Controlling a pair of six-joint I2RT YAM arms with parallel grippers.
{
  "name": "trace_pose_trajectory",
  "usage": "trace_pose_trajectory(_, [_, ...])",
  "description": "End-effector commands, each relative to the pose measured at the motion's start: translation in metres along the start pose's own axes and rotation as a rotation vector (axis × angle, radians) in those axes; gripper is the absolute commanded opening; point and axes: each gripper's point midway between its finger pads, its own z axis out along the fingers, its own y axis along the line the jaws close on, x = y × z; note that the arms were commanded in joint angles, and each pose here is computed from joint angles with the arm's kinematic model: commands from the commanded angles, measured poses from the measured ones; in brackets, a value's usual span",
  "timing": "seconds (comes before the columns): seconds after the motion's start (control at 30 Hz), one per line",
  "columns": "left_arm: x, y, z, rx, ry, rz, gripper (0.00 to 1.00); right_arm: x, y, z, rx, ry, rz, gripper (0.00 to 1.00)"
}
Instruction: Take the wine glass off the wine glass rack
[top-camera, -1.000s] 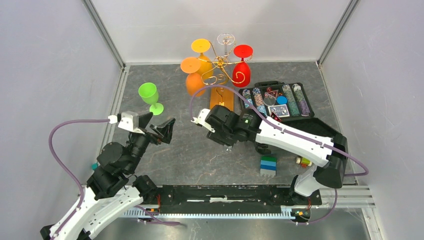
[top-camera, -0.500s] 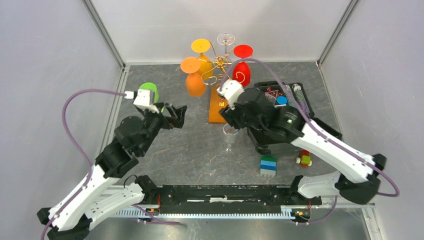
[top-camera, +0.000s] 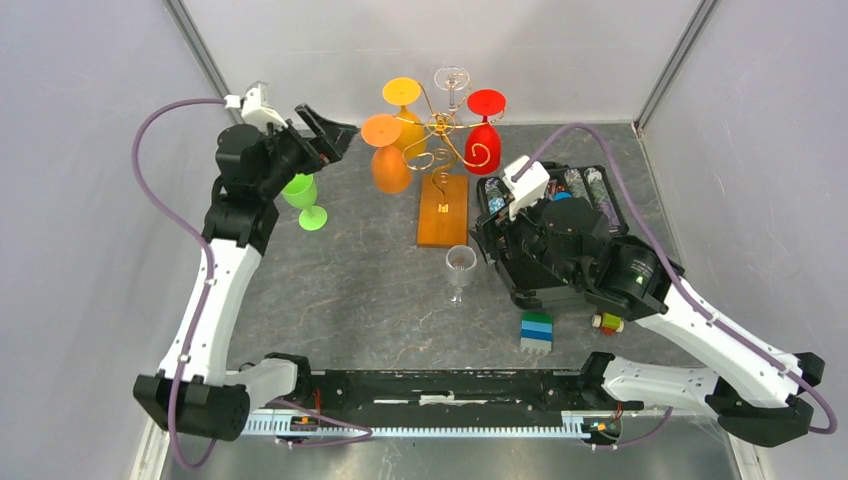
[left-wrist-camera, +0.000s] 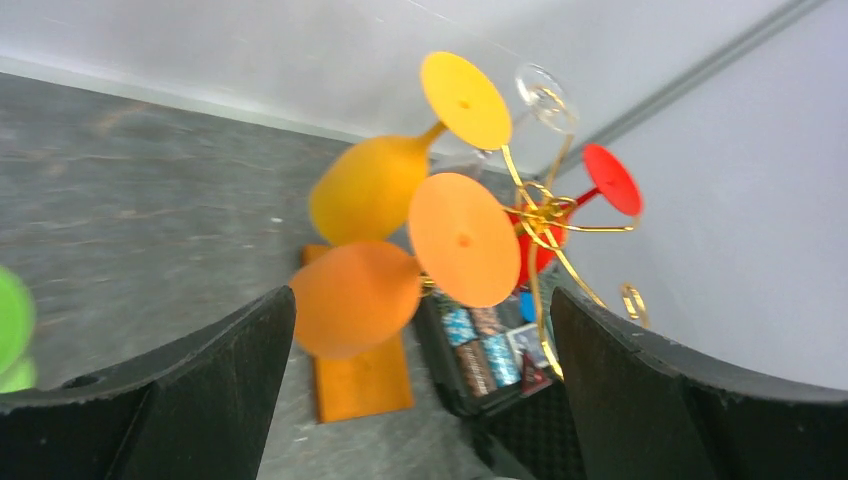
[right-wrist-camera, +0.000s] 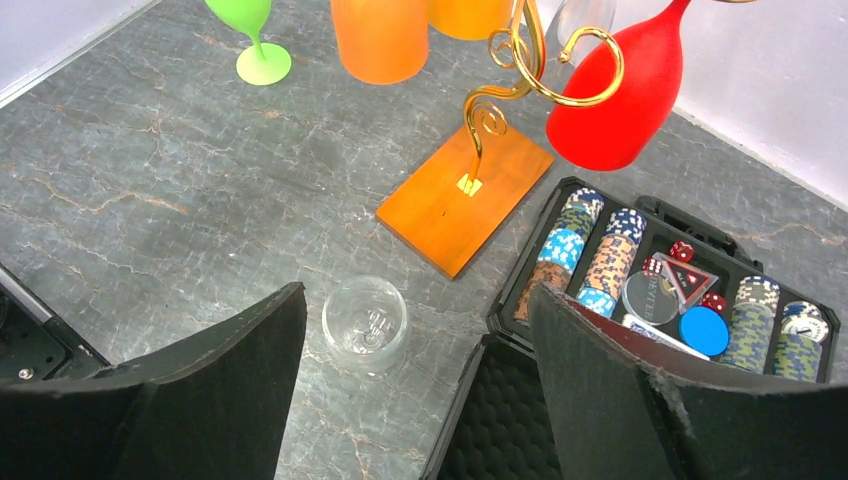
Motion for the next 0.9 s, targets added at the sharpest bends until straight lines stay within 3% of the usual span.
trace_pose_trajectory(0.0, [-0.002, -0.053, 0.009, 0.293, 0.079, -0.140, 1.00, -0.016, -0.003, -0.004, 0.011, -0.082, 0.050, 0.86])
trace_pose_trajectory(0.23, [0.012, -0.046, 0.032, 0.308, 0.124, -0.204, 0.93, -0.019, -0.003, -0.008, -0.001, -0.118, 0.052, 0.86])
trace_pose_trajectory(0.53, [0.029, -0.035, 0.054, 0.304, 0.173, -0.263, 0.63, -0.016, -0.003, -0.008, -0.003, -0.123, 0.065, 0.86])
trace_pose_trajectory(0.7, [0.037, -0.026, 0.062, 0.276, 0.187, -0.283, 0.54, -0.017, -0.004, -0.009, 0.001, -0.129, 0.071, 0.86])
trace_pose_trajectory(0.87, [0.037, -0.026, 0.065, 0.277, 0.186, -0.303, 0.32, -0.016, -0.004, -0.008, 0.003, -0.131, 0.074, 0.86])
